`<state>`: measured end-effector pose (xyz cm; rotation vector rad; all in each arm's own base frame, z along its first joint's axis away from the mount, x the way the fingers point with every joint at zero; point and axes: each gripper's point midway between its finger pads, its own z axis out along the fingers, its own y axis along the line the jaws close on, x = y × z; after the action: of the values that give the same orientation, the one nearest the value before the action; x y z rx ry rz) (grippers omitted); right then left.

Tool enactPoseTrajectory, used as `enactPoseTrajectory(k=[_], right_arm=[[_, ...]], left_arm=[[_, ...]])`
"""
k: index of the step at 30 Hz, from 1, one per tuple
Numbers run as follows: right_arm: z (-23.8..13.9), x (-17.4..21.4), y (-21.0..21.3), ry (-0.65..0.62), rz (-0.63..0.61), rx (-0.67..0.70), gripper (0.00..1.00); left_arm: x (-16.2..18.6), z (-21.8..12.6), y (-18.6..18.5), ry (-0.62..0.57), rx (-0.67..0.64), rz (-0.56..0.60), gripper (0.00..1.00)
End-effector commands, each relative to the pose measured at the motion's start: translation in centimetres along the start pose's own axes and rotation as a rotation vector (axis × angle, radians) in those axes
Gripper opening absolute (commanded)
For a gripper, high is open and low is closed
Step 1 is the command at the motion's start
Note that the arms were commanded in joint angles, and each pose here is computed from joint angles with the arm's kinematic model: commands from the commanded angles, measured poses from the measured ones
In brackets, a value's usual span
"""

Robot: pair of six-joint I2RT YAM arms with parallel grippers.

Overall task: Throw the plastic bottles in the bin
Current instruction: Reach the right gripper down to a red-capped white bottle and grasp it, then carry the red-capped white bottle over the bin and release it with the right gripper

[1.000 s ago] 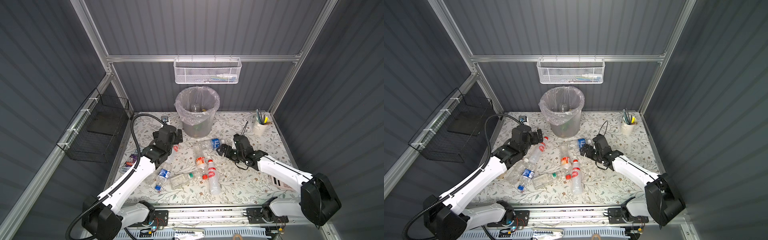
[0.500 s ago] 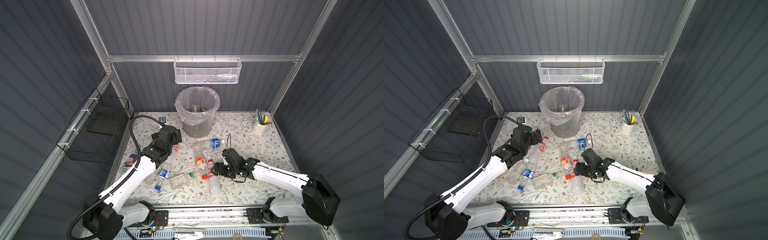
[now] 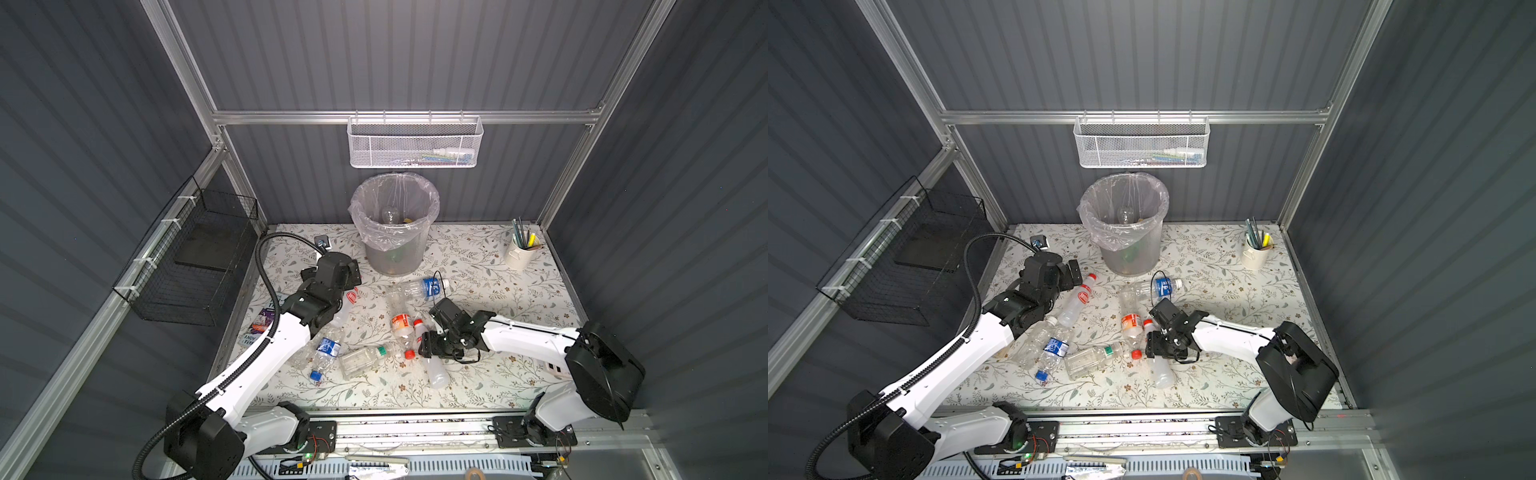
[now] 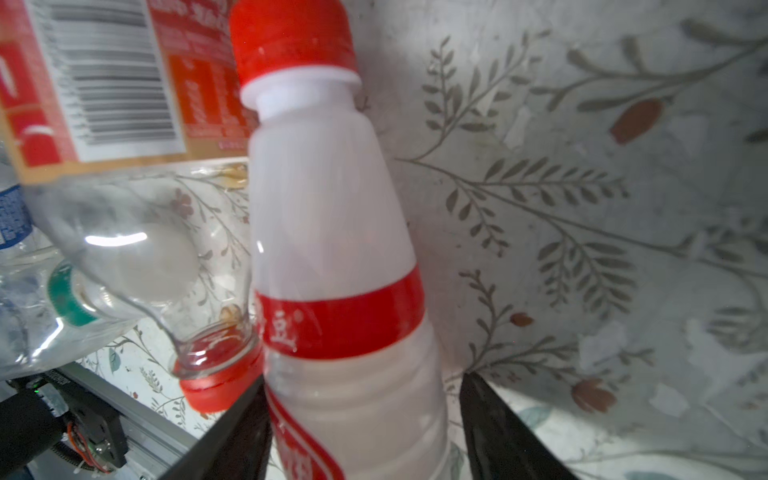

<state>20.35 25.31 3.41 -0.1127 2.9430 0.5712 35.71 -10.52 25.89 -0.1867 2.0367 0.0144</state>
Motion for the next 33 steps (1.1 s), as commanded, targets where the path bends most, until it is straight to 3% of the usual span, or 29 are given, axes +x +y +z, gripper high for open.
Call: enactPoseTrajectory(k=[1,8,16,22,33], right_arm=[[0.3,0.9,-1.4,0.049,-0.059,0.082,0.65],[0.4,0.9,-1.4,0.062,-0.106,0.086,0.5],[-5.1,-3.6,0.2,-0.205,-0.112,-0.007,0.5],[-15.0,-9.7,-0.3,-0.563,-0.061,-0.087,0.53],[-38.2,-19.6,3.2,-1.298,-0.141,-0.181,0.54]], left_arm=[[0.1,-0.1,1.0,0.0,-0.028,-0.014,0.99],[0.2,0.4,1.0,0.008,-0.034,-0.018,0.99],[1.1,0.8,2.1,0.033,-0.064,-0.034,0.99],[2.3,1.3,2.6,0.062,-0.075,-0.041,0.99],[3.5,1.6,2.9,0.086,-0.082,-0.039,0.99]])
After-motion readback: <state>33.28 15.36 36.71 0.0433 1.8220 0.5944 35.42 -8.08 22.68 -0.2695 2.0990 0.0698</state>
